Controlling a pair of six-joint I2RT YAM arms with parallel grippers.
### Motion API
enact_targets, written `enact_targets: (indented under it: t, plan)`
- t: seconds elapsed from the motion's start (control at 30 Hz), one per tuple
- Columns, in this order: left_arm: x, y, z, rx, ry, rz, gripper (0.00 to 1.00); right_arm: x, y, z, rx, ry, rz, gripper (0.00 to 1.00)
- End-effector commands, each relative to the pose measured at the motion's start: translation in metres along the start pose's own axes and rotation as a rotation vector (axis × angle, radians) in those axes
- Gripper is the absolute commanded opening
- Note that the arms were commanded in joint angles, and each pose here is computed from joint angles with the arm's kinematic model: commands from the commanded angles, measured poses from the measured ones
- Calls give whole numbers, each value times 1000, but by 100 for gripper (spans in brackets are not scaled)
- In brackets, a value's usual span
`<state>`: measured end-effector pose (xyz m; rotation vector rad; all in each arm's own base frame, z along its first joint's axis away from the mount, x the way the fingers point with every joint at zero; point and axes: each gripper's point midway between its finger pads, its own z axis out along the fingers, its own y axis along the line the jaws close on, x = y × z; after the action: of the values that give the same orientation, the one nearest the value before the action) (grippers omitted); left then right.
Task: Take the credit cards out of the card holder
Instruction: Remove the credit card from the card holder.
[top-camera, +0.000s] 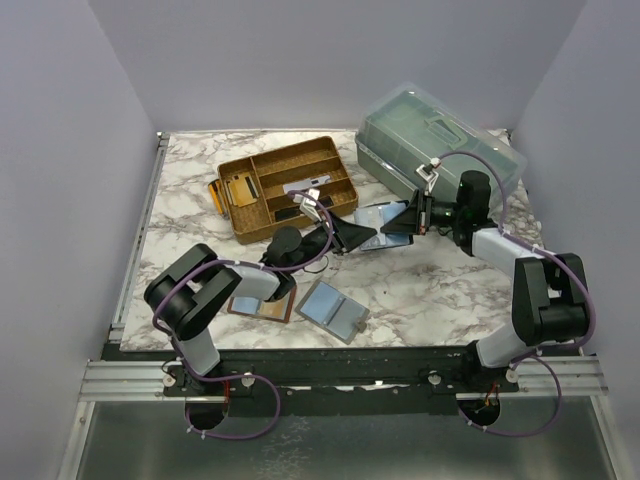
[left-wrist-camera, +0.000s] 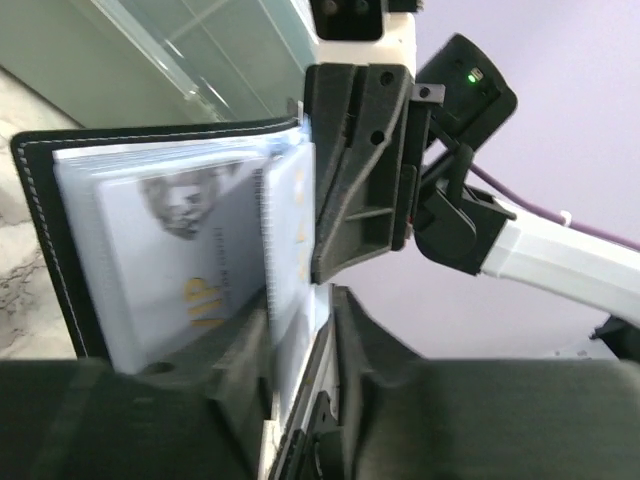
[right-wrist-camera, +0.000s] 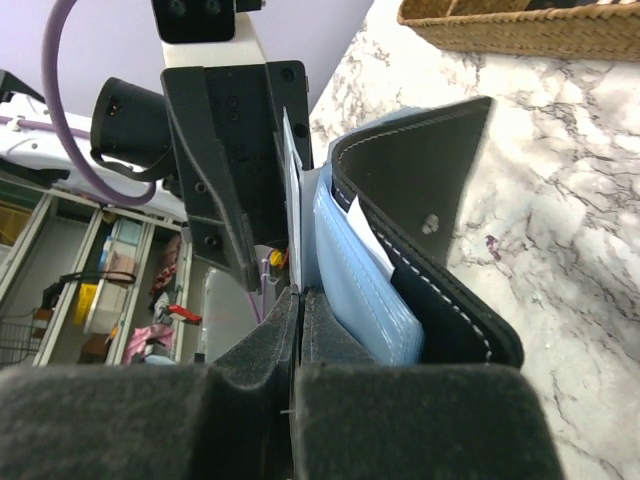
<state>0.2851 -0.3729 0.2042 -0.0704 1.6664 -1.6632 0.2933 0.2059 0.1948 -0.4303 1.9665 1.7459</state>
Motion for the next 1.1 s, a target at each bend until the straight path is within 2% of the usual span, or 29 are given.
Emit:
enact_targets:
  t: [0.0,0.33,0.47,0.5,0.53,0.7,0.93,1.07]
  plan:
    - [0,-23,-9,57,28,23,40,5,26,-2,-81,38,-79,0]
    - [-31,-20,-42,45,-19,48,59,9,34,-6,-119,54,-97,0]
    - [-39,-3,-65,-15,-54,76,76,11,38,-8,-138,64,-107,0]
    - [-41,1,-70,-29,-67,90,93,12,39,-9,-141,65,-107,0]
    - [-42,5,-75,-44,-80,99,97,12,40,-9,-145,67,-111,0]
    - [-37,9,-80,-49,-62,140,99,14,45,-10,-159,78,-121,0]
    - [-19,-3,-63,75,76,124,97,15,53,-12,-173,91,-131,0]
    - [-16,-10,-60,147,86,87,95,14,62,-14,-178,91,-134,0]
